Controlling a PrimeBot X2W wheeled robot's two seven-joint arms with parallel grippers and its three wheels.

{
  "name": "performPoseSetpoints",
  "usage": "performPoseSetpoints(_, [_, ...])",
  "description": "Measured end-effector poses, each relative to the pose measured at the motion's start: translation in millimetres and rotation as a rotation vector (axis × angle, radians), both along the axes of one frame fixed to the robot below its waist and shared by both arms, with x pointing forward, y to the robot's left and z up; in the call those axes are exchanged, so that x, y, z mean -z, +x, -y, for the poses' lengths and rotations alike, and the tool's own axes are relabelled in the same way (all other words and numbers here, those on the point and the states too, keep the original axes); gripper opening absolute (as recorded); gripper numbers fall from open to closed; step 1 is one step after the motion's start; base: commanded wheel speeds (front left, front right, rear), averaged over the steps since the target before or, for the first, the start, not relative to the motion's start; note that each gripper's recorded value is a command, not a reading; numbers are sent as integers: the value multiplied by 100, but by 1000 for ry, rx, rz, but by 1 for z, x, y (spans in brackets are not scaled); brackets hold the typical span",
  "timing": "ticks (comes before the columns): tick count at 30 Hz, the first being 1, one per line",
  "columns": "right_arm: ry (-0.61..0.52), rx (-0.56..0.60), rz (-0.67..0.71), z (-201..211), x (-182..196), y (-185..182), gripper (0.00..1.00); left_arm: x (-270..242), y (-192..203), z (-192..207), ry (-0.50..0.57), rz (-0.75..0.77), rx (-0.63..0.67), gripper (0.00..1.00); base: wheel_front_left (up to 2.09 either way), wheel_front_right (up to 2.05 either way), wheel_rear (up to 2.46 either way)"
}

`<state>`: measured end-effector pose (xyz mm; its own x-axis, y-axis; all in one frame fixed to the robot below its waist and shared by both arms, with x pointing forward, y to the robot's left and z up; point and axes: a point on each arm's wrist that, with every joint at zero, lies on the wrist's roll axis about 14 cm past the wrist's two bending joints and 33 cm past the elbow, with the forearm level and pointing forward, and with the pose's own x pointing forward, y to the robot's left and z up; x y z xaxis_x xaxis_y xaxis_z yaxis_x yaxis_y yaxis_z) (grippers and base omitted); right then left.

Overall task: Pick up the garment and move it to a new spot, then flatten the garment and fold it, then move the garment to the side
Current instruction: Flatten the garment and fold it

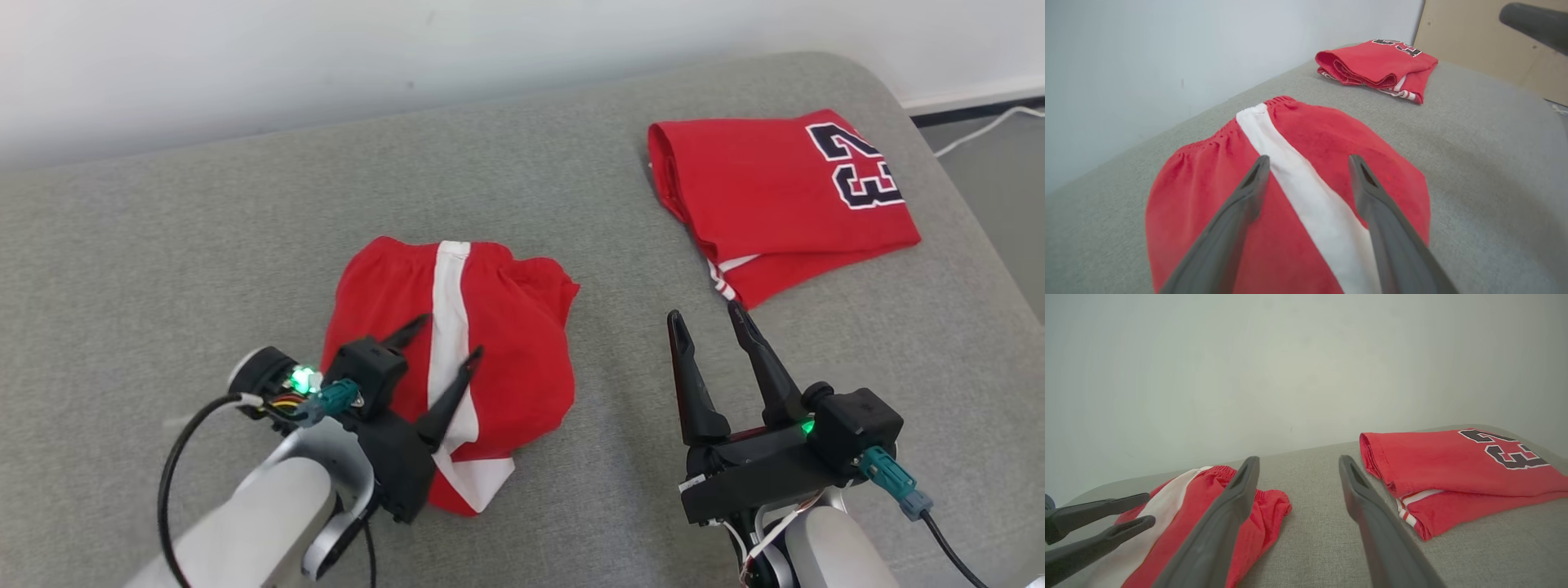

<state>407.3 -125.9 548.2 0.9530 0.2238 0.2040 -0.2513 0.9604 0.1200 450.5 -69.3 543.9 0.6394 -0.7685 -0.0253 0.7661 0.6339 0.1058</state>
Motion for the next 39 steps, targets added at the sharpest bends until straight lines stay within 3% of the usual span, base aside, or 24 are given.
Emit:
performPoseSetpoints(6, [-4, 26, -6, 9, 1, -2, 100, 25, 12, 0, 67, -39, -26, 100, 0, 0, 0])
performPoseSetpoints(7, [-4, 28, -5, 10, 1, -2, 100, 28, 11, 1, 68, -52, -19, 70, 0, 0, 0])
performPoseSetpoints(8, [-5, 29, -5, 10, 1, -3, 100, 28, 11, 2, 54, -60, -23, 22, 0, 0, 0])
performPoseSetpoints(9, [-4, 30, -3, 10, 0, -3, 100, 29, 11, 2, 53, -66, -23, 0, 0, 0, 0])
performPoseSetpoints(16, [-3, 13, 0, 4, 0, -3, 100, 12, 15, -5, -11, -30, -53, 0, 0, 0, 0])
performPoseSetpoints(22, [4, -22, -7, -9, 3, -3, 100, -24, 23, -32, -122, 32, -156, 0, 0, 0, 0])
performPoseSetpoints(29, [15, -94, -6, -34, 3, 1, 100, -32, 14, -96, -203, 42, -346, 0, 0, 0, 0])
performPoseSetpoints(32, [20, -132, -5, -48, 3, 3, 100, -25, 2, -139, -274, 5, -487, 0, 0, 0, 0])
performPoseSetpoints(39, [21, -176, -14, -63, 7, 6, 100, 3, -19, -200, -323, -73, -707, 0, 0, 0, 0])
